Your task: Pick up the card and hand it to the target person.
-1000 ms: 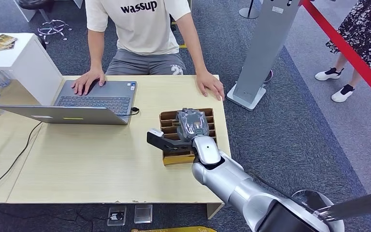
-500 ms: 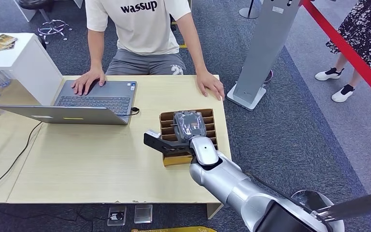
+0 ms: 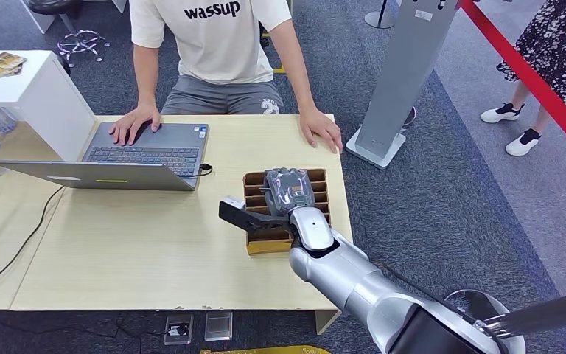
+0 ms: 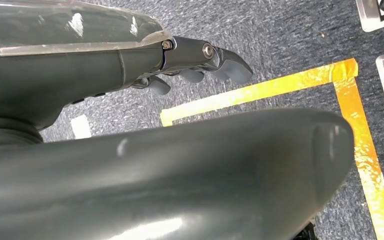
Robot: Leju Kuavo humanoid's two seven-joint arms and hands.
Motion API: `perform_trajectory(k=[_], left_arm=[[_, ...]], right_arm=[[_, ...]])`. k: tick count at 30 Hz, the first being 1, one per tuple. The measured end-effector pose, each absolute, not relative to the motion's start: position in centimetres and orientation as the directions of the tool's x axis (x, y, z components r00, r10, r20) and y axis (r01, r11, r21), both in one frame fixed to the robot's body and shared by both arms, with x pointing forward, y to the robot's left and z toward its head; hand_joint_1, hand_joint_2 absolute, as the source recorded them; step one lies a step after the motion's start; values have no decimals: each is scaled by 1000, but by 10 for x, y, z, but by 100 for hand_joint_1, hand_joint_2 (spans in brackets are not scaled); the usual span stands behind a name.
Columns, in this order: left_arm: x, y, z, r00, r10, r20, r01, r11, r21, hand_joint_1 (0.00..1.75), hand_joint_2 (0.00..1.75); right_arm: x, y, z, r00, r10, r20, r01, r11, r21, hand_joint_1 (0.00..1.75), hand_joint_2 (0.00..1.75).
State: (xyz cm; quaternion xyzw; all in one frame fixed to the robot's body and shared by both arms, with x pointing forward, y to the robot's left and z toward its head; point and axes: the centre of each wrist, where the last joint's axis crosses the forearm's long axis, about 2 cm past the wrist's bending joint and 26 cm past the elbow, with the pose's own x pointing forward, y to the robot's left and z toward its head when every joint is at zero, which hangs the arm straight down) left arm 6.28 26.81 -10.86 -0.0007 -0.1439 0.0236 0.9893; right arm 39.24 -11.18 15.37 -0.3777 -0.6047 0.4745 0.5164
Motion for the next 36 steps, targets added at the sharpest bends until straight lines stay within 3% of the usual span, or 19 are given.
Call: perform_trajectory(k=[14,21,36], left_arm=[[61,268,-109,960,60,275,-62,998,0,0,0],[57,270,-109,962,68,263,-71,997,1,0,0],[56,271,-110,966,67,251,-70,998,2,0,0]], right_arm=[[399,-111,168,-143,937,318,-64,312,-948,154,175],[412,-118,211,-86,936,342,-128,330,-935,154,175],[396,-138,301,-218,885,411,-21,417,-909,154,175]])
